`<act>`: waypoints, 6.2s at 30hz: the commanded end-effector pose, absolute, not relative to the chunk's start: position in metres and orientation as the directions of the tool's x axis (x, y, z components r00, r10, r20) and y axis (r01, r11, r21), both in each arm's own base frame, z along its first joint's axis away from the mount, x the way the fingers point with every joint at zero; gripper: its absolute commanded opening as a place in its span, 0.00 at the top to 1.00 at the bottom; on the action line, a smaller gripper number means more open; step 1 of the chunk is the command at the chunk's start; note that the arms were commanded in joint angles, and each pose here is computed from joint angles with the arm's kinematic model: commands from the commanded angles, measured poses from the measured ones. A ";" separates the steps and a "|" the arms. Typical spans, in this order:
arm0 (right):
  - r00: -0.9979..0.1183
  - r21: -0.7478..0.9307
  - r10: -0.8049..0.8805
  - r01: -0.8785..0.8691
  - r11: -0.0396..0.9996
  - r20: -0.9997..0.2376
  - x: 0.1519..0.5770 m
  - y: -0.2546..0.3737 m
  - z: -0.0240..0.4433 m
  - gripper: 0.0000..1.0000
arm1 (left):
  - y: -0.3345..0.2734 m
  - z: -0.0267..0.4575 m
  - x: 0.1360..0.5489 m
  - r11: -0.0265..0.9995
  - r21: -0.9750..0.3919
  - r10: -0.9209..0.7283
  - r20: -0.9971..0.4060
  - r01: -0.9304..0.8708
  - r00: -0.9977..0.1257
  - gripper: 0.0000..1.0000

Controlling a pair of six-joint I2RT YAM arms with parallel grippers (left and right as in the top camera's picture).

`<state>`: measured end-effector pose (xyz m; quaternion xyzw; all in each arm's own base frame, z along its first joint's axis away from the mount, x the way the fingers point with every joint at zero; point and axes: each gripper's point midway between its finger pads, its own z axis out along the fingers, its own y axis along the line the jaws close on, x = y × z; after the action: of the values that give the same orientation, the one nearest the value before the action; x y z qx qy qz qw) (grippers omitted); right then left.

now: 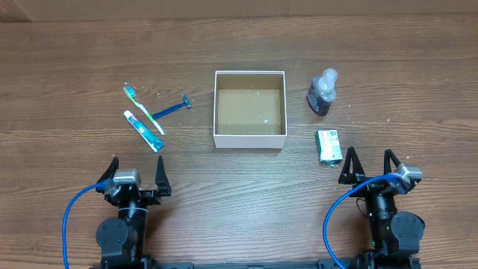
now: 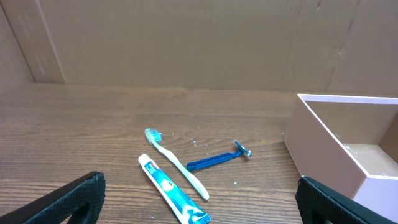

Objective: Pack container

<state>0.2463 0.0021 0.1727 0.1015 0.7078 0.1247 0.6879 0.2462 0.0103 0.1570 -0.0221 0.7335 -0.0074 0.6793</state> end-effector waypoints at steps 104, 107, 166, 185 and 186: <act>-0.609 0.319 0.023 -0.381 0.868 -0.793 0.425 0.070 0.282 0.00 | 0.012 0.157 0.246 0.998 -0.057 -0.059 -0.996 -0.033 -0.070 0.00; -0.633 0.259 0.008 -0.305 0.916 -0.774 0.442 0.055 0.258 0.00 | 0.012 0.157 0.246 0.998 -0.057 -0.059 -0.996 -0.033 -0.069 0.00; -0.571 0.105 0.054 -0.055 0.993 -0.819 0.448 0.063 0.329 0.96 | 0.012 0.157 0.246 0.998 -0.057 -0.059 -0.996 -0.033 -0.070 0.00; -0.576 0.294 0.326 0.151 0.944 -0.749 0.425 0.201 0.296 0.96 | 0.012 0.157 0.246 0.998 -0.057 -0.059 -0.996 -0.033 -0.070 0.00; -0.588 0.288 0.318 0.147 0.946 -0.744 0.429 0.209 0.287 0.96 | 0.012 0.157 0.246 0.998 -0.057 -0.059 -0.996 -0.033 -0.070 0.00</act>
<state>0.4149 0.2036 0.2824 0.0869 0.9022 0.1051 0.4091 0.2461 0.0108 0.1573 -0.0231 0.7329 -0.0062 0.6799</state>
